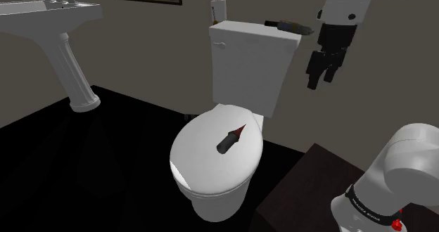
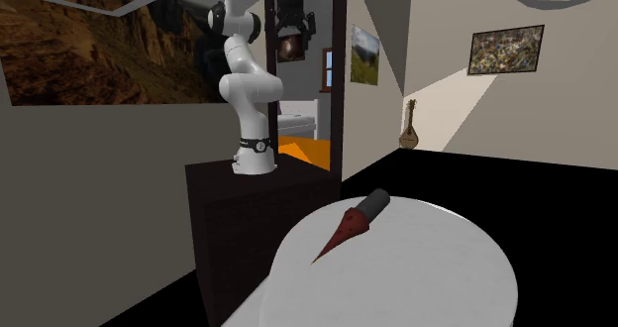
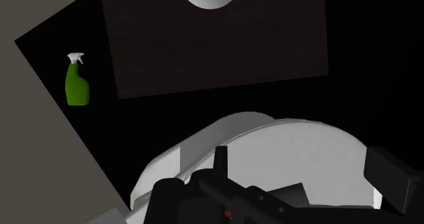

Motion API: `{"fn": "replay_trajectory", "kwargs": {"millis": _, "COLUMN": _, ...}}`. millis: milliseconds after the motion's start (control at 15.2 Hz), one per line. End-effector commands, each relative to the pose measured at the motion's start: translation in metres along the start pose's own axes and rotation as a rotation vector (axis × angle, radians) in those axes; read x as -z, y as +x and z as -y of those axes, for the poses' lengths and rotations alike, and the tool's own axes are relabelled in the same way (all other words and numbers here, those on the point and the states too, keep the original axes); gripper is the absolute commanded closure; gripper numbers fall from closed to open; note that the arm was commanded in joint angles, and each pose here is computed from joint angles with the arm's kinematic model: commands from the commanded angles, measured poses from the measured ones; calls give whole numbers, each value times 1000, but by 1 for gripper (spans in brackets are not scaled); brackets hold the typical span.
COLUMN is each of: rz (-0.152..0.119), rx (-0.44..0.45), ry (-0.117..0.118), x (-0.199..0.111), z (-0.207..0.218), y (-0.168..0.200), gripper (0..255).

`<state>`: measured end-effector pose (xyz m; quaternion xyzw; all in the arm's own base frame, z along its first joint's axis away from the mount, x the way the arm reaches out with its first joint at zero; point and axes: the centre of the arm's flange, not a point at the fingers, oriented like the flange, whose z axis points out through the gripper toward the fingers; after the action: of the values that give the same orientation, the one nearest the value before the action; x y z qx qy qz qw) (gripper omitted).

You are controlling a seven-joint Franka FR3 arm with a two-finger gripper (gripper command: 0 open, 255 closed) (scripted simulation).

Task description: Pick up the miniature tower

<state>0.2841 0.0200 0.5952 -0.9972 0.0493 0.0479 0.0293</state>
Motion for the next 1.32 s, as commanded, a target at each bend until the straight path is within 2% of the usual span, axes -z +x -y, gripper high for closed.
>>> {"fn": "replay_trajectory", "kwargs": {"millis": 0, "rz": 0, "rx": 0, "ry": 0, "x": 0, "z": 0, "y": 0, "gripper": 0}}
{"fn": "replay_trajectory", "kwargs": {"millis": 660, "rz": 30, "rx": -240, "ry": 18, "x": -93, "z": 29, "y": 92, "gripper": 0}}
{"fn": "replay_trajectory", "kwargs": {"millis": 1254, "rz": 56, "rx": -455, "ry": 34, "x": -179, "z": 37, "y": 176, "gripper": 0}}
